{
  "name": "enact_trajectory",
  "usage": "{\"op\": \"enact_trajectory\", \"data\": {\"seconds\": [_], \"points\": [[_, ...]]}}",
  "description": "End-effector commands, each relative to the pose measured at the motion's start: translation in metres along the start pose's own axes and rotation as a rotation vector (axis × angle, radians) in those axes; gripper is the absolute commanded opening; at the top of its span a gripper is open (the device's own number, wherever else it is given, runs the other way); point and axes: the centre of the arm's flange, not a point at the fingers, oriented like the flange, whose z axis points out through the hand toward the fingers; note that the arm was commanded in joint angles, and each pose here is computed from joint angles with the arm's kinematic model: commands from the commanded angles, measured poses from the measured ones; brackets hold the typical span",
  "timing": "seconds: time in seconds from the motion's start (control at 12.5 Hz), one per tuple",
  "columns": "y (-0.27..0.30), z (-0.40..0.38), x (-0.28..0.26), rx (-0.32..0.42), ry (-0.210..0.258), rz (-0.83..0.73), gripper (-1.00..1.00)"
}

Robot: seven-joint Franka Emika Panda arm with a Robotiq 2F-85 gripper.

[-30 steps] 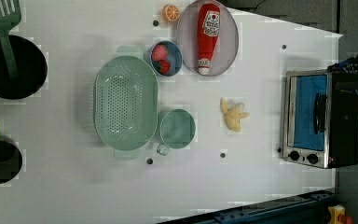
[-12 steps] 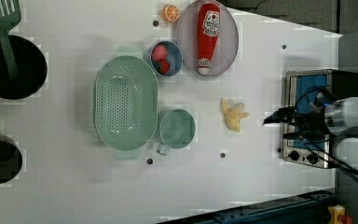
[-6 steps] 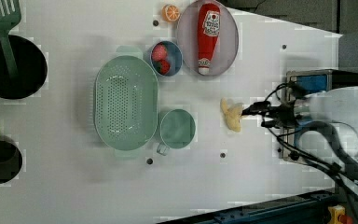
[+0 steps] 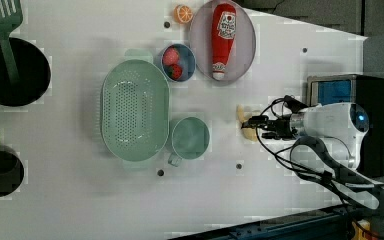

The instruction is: Pick Banana and place it in mug.

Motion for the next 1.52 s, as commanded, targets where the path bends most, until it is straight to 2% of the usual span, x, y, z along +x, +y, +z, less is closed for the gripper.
{"op": "enact_trajectory", "data": {"seconds": [0.08, 0.32, 0.4, 0.8, 1.04, 1.36, 1.52], "points": [[0.0, 0.003, 0.015, 0.031, 0.093, -0.022, 1.0], [-0.002, 0.02, 0.008, 0.03, 0.084, -0.03, 1.0], [-0.003, 0.02, 0.008, 0.031, 0.085, -0.032, 0.92], [-0.004, 0.019, 0.008, 0.035, 0.094, -0.033, -0.25], [-0.005, 0.014, 0.008, 0.039, 0.103, -0.035, -0.28], [-0.001, -0.038, 0.018, 0.062, 0.162, -0.018, -0.28], [0.007, -0.084, 0.018, 0.049, 0.122, -0.003, -0.28]]}}
